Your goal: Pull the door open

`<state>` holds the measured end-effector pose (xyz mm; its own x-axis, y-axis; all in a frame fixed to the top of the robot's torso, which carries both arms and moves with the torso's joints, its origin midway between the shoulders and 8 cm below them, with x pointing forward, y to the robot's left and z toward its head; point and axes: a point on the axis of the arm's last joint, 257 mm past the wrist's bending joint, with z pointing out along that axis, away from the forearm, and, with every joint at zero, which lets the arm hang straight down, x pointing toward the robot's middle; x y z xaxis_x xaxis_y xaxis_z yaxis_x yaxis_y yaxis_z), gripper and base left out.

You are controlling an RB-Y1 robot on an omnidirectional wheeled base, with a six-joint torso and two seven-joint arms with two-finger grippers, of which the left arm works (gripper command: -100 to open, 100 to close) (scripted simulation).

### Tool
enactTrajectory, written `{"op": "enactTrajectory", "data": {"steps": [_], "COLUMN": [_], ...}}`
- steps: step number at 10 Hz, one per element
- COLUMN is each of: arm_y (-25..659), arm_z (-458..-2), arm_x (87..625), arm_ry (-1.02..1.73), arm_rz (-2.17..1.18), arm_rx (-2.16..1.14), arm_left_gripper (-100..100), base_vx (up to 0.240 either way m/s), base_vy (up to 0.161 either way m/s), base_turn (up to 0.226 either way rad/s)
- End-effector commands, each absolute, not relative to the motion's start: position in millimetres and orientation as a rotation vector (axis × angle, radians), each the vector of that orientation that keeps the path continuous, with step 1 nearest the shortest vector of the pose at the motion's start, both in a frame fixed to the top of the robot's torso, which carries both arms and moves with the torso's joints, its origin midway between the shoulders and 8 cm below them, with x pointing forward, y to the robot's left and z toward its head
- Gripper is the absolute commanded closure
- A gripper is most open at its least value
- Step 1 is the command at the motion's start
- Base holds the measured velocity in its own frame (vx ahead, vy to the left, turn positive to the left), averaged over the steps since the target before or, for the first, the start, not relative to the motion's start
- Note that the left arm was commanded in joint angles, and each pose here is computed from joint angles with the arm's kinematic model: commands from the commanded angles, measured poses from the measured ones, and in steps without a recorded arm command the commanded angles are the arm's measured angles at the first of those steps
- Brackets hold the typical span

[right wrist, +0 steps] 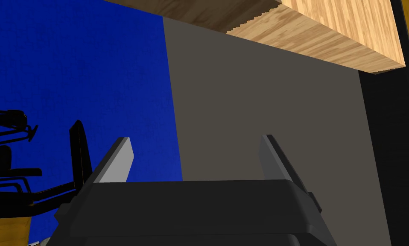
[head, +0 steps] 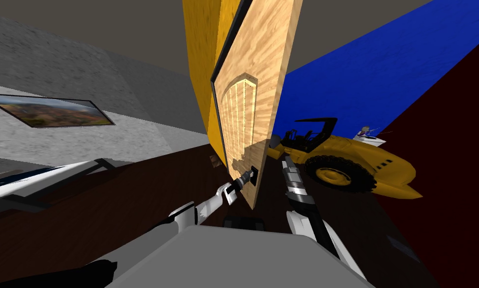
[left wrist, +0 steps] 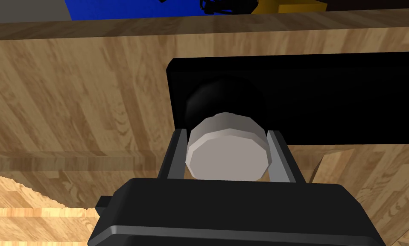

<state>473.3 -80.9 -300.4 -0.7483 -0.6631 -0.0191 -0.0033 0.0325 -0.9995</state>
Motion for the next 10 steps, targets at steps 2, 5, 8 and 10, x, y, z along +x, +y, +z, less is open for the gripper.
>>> {"op": "enactTrajectory", "data": {"steps": [2,5,8,10], "arm_y": [-73.7,-62.5,-50.8,-41.4], "arm_z": [-300.9,-301.1,-300.6,-299.0], "arm_x": [473.1,474.0,475.2,475.5], "arm_ry": [1.829,1.831,1.833,1.835], "arm_rz": [-1.781,-1.795,-1.807,-1.819], "arm_rx": [-0.673,-0.668,-0.660,-0.648], "arm_left_gripper": [100,100,100,100], "base_vx": [-0.019,-0.074,-0.065,-0.046], "base_vy": [0.013,0.116,0.195,0.190], "base_turn": [0.042,0.010,-0.075,-0.177]}}
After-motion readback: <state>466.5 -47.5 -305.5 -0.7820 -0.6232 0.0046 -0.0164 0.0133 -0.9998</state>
